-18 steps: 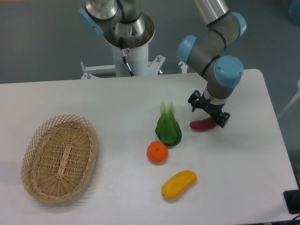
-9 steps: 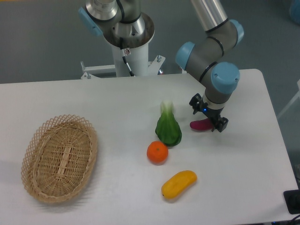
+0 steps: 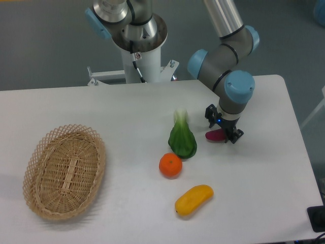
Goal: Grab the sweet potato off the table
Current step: 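Lower the gripper around the sweet potato and close the fingers, then lift the grasped sweet potato up off the table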
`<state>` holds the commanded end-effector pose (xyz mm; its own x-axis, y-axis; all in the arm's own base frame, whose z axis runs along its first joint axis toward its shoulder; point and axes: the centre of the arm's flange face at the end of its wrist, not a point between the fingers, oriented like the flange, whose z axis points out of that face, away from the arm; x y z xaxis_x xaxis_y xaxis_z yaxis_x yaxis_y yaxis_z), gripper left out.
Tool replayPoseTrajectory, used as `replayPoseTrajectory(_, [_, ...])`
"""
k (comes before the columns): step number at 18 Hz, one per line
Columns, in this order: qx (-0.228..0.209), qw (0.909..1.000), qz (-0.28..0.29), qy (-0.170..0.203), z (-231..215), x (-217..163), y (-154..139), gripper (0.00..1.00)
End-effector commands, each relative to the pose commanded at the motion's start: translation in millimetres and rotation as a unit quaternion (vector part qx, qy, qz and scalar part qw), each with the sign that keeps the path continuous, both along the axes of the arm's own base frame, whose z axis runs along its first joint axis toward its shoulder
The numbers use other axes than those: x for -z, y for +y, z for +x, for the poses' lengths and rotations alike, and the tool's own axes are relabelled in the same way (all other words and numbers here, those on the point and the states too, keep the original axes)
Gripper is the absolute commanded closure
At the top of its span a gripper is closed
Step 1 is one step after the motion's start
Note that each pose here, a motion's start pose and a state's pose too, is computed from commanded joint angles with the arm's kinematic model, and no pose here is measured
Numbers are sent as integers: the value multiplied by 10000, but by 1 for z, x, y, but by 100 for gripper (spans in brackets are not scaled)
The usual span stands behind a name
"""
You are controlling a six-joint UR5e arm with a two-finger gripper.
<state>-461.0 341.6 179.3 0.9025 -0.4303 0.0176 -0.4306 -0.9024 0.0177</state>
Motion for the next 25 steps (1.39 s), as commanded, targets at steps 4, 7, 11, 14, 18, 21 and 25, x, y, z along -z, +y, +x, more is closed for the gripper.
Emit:
replayPoseTrajectory(4, [-229, 9997, 3, 53, 1, -9, -1, 82])
replayPoseTrajectory(7, [-375, 9992, 38, 150, 2, -24, -2, 81])
replayPoseTrajectory(11, [-513, 9980, 133, 352, -3, -50, -8, 81])
replayPoseTrajectory(14, [-674, 9961, 226, 529, -12, -71, -20, 82])
replayPoseTrajectory(18, [-802, 9941, 318, 658, -24, -98, -16, 85])
replayPoseTrajectory(21, [-900, 9939, 316, 558, -35, -118, -13, 85])
replayPoseTrajectory(25, [-914, 9931, 369, 634, -42, -142, -12, 85])
